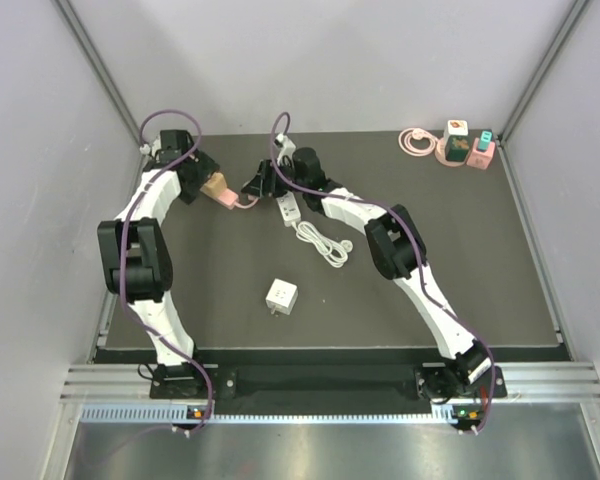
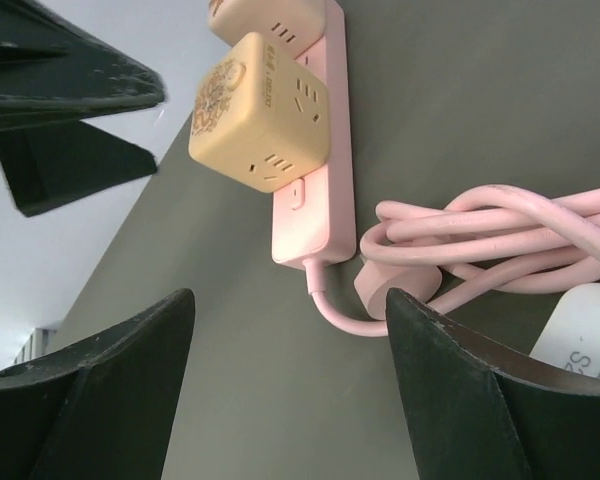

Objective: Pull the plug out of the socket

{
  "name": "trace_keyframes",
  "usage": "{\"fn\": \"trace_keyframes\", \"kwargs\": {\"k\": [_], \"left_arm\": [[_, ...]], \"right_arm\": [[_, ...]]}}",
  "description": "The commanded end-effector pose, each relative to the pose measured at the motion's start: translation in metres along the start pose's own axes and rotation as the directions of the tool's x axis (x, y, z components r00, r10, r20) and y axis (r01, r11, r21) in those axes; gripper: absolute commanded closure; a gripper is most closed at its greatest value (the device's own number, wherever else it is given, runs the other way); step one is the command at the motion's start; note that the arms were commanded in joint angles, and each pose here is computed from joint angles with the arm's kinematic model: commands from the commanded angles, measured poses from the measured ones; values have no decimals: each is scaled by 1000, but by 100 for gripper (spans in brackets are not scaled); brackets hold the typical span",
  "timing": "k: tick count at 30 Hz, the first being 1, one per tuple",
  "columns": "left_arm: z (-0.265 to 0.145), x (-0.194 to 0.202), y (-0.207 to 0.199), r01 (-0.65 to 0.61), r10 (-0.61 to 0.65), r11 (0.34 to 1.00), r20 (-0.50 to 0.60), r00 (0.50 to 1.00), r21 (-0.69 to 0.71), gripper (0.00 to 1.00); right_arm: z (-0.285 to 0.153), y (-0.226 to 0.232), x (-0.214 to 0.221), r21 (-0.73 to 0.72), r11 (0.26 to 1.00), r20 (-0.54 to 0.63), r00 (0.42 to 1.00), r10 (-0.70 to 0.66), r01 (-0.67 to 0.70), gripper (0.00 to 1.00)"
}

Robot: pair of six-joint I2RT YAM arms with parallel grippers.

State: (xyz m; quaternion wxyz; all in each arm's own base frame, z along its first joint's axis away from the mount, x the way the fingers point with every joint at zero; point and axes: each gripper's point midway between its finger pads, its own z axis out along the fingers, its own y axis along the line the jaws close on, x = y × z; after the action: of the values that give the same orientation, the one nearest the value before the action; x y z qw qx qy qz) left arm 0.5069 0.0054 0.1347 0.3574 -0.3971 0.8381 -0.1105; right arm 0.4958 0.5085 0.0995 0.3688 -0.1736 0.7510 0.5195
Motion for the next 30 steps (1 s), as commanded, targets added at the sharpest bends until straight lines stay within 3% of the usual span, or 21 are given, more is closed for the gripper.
{"fn": "trace_keyframes", "kwargs": {"k": [1,12,21,24,30], "left_arm": [[5,2,-19,47,-46,998,-41,998,47,12],[45,6,-13,131,-132,991,-41,990,-9,11],[62,-4,1,98,-98,994,7,995,-52,20],[61,-3,1,80,-80,996,2,997,-37,33],[46,8,0,10,-9,1000,-39,999,17,100]], "right_arm": [[4,32,-19,-66,997,40,998,-43,46,24],[9,46,8,-76,996,-33,998,-48,46,25],[17,48,11,-85,996,-23,999,-25,23,24],[18,46,9,-86,996,-13,1000,-17,16,23],[20,50,11,-96,995,-15,1000,-18,17,23]]}}
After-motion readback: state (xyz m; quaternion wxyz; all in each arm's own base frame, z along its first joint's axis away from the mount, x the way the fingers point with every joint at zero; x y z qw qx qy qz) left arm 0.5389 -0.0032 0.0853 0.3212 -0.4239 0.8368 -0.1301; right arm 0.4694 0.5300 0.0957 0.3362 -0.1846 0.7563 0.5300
